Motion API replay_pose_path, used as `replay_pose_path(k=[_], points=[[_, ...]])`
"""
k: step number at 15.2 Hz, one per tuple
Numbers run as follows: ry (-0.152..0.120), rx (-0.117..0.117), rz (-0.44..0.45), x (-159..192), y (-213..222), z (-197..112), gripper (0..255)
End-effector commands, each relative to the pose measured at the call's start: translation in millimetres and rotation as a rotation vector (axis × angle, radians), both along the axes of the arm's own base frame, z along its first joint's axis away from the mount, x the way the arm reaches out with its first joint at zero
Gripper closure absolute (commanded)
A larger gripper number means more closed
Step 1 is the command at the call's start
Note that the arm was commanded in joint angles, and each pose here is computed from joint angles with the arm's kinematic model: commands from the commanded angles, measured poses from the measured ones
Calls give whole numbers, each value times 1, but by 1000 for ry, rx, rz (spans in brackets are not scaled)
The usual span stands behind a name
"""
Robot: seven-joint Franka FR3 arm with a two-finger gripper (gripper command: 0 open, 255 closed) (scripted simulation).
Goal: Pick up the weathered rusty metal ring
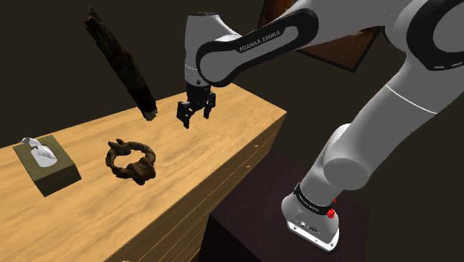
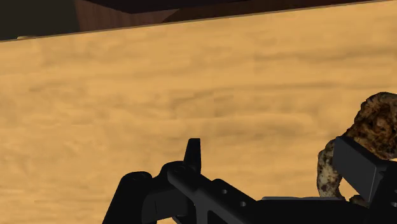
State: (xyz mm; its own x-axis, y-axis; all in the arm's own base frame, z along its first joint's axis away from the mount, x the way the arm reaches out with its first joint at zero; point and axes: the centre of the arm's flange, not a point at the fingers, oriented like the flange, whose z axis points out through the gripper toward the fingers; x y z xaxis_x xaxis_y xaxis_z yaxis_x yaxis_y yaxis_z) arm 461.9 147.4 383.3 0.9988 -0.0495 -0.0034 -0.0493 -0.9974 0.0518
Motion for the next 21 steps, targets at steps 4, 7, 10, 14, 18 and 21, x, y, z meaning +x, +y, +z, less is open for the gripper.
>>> replay_pose_path(k=[4, 7, 10, 14, 18, 21], points=[[-12, 11, -5, 35, 36, -41, 0], [-19, 16, -8, 58, 57, -63, 0], [-26, 22, -11, 81, 79, -85, 0], [-36, 30, -16, 113, 107, -114, 0], [-39, 33, -17, 124, 118, -135, 0], [-39, 33, -17, 124, 118, -151, 0]])
